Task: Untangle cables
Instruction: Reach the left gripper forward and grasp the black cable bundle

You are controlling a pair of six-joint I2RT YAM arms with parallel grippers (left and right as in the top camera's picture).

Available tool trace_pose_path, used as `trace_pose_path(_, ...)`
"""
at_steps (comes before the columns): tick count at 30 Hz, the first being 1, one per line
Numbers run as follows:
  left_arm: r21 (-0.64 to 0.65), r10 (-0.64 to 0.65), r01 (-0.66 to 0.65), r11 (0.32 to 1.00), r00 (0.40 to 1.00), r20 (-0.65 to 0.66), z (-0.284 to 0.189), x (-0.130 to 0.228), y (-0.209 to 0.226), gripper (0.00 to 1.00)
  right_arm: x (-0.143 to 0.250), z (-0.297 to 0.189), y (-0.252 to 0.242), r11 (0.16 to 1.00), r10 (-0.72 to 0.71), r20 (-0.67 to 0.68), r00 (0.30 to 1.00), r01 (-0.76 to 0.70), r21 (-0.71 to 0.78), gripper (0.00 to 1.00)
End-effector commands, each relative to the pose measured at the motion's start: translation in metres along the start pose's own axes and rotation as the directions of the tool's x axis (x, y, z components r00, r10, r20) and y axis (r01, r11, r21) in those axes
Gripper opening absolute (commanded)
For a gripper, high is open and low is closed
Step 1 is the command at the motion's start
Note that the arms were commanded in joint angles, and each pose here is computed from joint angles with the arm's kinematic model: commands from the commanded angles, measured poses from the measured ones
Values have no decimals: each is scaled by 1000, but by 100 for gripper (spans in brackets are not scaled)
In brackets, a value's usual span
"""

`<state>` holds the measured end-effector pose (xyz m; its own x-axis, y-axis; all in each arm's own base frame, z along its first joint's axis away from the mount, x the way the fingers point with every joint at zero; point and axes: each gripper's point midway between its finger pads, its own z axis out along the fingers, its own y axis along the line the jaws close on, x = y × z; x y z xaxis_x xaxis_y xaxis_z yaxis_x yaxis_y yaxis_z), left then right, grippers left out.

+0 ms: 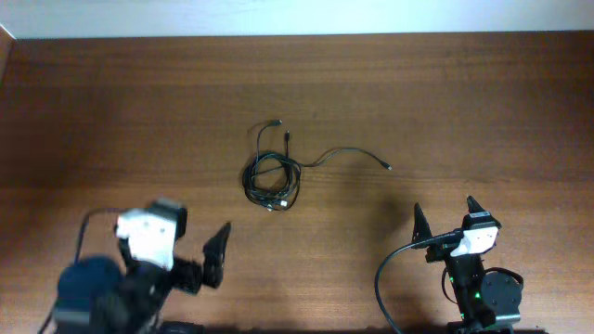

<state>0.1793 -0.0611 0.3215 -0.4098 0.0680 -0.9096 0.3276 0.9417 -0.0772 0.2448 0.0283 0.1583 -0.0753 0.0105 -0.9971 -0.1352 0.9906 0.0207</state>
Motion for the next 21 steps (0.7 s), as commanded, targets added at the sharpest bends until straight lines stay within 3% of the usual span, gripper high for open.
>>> trace_pose_path(1,119,-12,31,992,987,-160,32,-8,-12,99,2,0,-3,1000,4,-5,1000,-4,12,99)
trace_pose_path(5,353,-51,168,920,947,-318,78,2,-44,99,2,0,-3,1000,4,-5,1000,-4,12,99)
trace_pose_path(6,381,-62,207,901,931,-361,89,7,-48,95,2,0,-3,1000,4,-5,1000,-4,12,99)
trace_pose_path(7,377,-67,225,899,919,-387,95,11,-47,70,2,0,-2,1000,4,-5,1000,-4,12,99)
trace_pose_path(8,368,-75,246,896,904,-422,103,17,-45,11,2,0,-2,1000,4,-5,1000,-4,12,99)
trace_pose_path(9,361,-81,264,895,889,-450,110,22,-43,0,2,0,-2,1000,4,-5,1000,-4,12,99)
trace_pose_path(11,332,-103,296,896,864,-493,121,30,-39,0,2,0,-2,1000,4,-5,1000,-4,12,99)
trace_pose_path(13,182,-194,337,924,821,-537,131,41,-21,0,2,0,-2,1000,4,-5,1000,-4,12,98)
trace_pose_path(17,-81,-284,290,954,778,-561,145,60,5,1,2,0,-2,1000,4,-5,1000,-4,12,99)
trace_pose_path(20,-169,-295,243,955,740,-604,160,79,2,9,2,0,-2,1000,4,-5,1000,-4,12,99)
trace_pose_path(21,-161,-268,217,963,696,-666,175,97,-7,21,2,0,-2,1000,4,-5,1000,-4,12,99)
